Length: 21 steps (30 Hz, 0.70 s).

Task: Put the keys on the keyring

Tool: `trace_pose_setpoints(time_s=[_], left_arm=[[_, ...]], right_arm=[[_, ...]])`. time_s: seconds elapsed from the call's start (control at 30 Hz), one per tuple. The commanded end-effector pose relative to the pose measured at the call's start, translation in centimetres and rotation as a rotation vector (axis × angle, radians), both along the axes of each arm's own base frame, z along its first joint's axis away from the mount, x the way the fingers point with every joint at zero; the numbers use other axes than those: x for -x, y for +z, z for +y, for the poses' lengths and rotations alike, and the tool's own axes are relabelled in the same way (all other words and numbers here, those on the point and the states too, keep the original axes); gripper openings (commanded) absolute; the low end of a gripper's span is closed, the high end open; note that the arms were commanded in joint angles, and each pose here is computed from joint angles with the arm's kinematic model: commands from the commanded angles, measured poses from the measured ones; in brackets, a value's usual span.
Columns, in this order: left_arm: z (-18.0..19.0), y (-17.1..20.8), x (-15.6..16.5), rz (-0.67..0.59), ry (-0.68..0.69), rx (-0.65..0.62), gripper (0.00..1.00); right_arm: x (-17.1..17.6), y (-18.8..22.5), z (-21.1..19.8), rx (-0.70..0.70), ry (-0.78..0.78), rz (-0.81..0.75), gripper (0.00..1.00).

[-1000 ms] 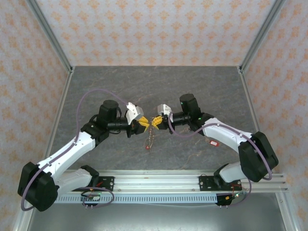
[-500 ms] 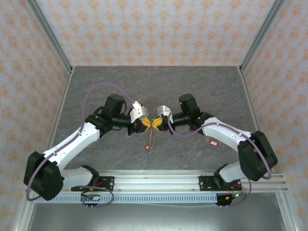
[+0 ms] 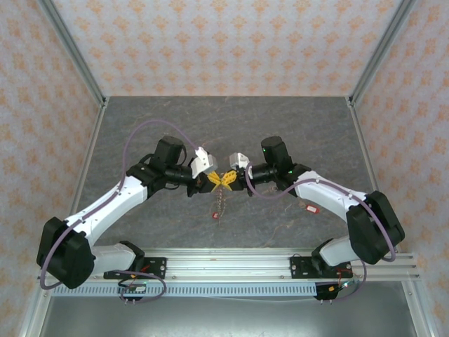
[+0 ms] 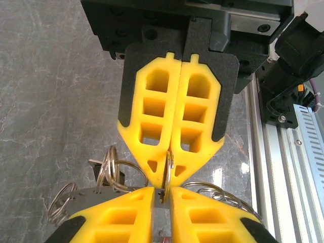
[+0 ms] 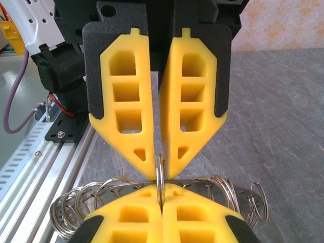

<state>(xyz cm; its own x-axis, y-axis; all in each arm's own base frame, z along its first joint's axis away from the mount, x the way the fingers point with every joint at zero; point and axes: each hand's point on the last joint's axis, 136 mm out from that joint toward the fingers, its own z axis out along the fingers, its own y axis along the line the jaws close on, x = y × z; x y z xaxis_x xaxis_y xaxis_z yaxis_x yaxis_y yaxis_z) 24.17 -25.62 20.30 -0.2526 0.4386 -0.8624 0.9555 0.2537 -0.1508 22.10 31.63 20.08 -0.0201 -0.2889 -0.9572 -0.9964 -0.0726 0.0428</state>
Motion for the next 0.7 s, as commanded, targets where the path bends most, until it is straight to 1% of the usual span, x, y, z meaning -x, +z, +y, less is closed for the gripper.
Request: trace_pose_setpoints(time_s=[0.0, 0.17, 0.23, 0.33, 0.37, 0.4, 0.43, 0.47, 0.53, 0.57, 0.6, 0.67], left_arm=[[-0.4, 0.7, 0.0, -0.006, -0.016, 0.003, 0.13], [-0.5, 0.8, 0.2, 0.004, -0.032, 0.003, 0.01], [-0.5, 0.8, 0.1, 0.001, -0.026, 0.003, 0.0], [-0.4, 1.3, -0.7, -0.008, 0.024, 0.026, 0.0], [-0.2, 1.6, -1.2, -0.017, 0.059, 0.038, 0.0], [0.1, 1.8, -1.6, -0.027, 0.095, 0.049, 0.0], [0.4, 2.0, -2.0, -0.039, 0.125, 0.059, 0.0], [0.8, 2.2, -2.4, -0.05, 0.165, 0.073, 0.0], [1.4, 3.0, -2.9, -0.076, 0.221, 0.102, 0.0], [1.7, 3.2, -3.1, -0.081, 0.247, 0.109, 0.0], [1.9, 3.5, -3.2, -0.086, 0.265, 0.114, 0.0], [2.1, 3.7, -2.7, -0.089, 0.263, 0.118, 0.0]], right_arm=[[0.2, 3.0, 0.6, -0.092, 0.063, -0.058, 0.0], [0.1, 3.3, 0.7, -0.093, 0.051, -0.051, 0.0], [-0.1, 3.2, 0.6, -0.083, 0.033, -0.05, 0.0], [-0.4, 3.0, 0.2, -0.062, -0.014, -0.062, 0.11], [-0.5, 2.9, 0.0, -0.053, -0.04, -0.074, 0.18], [-0.6, 2.8, -0.3, -0.044, -0.067, -0.085, 0.21], [-0.6, 2.7, -0.7, -0.038, -0.089, -0.098, 0.22], [-0.6, 2.7, -1.2, -0.032, -0.125, -0.112, 0.28], [-0.8, 2.8, -1.9, -0.022, -0.191, -0.113, 0.3], [-1.2, 3.2, -2.4, -0.021, -0.257, -0.081, 0.33], [-1.9, 3.1, -2.8, -0.01, -0.319, -0.043, 0.34], [-3.0, 4.2, -4.3, -0.013, -0.474, 0.012, 0.33]])
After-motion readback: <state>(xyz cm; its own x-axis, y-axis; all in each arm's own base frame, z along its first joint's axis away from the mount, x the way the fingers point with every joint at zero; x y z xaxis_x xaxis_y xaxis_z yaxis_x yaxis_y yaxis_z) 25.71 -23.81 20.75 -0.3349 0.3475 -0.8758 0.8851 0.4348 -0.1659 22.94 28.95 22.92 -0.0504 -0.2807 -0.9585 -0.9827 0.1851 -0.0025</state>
